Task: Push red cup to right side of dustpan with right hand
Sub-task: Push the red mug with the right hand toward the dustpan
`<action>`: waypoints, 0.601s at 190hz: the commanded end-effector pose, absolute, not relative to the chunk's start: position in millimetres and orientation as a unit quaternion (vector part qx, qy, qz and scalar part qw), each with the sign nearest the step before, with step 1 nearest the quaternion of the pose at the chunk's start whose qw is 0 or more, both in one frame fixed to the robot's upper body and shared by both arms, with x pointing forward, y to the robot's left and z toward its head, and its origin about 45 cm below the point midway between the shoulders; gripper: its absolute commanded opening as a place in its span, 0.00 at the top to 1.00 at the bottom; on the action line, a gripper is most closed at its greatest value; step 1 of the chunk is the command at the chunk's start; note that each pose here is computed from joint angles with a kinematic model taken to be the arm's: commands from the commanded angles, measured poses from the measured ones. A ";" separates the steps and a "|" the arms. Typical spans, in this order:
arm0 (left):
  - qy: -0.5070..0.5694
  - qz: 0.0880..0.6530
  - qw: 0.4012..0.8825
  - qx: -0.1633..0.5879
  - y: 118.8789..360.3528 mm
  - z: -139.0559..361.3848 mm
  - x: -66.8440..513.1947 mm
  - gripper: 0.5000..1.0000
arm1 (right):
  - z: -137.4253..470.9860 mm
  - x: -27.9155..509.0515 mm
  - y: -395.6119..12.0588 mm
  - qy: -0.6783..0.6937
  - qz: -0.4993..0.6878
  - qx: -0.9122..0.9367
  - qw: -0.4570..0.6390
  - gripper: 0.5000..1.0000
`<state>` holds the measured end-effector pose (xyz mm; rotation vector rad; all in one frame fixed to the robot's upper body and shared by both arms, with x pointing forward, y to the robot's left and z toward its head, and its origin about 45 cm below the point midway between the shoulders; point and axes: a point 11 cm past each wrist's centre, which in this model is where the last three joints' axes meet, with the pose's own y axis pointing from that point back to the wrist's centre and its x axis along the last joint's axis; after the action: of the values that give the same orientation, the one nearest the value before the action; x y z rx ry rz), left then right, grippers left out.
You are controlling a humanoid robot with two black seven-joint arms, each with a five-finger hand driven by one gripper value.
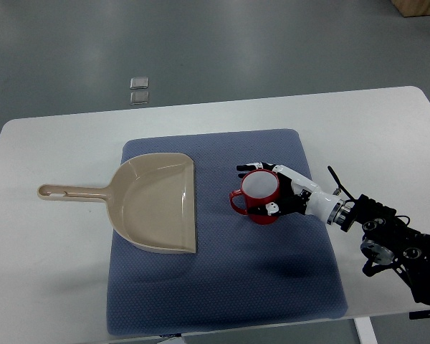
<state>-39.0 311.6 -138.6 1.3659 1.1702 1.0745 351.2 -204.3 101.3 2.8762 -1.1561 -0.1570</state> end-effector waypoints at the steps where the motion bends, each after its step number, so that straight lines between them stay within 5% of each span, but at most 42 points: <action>1: 0.483 0.444 0.500 0.565 311.6 -138.6 -39.1 0.00 | 96.6 347.8 -208.6 -0.376 -0.055 0.925 0.024 0.14; 114: 0.483 0.443 0.500 0.566 311.6 -138.6 -39.2 0.00 | 86.9 336.3 -176.6 -0.383 -0.069 0.921 0.003 0.16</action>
<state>-39.1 311.4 -138.6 1.3672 1.1685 1.0715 337.6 -189.1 86.9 2.8681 -1.2006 -0.2020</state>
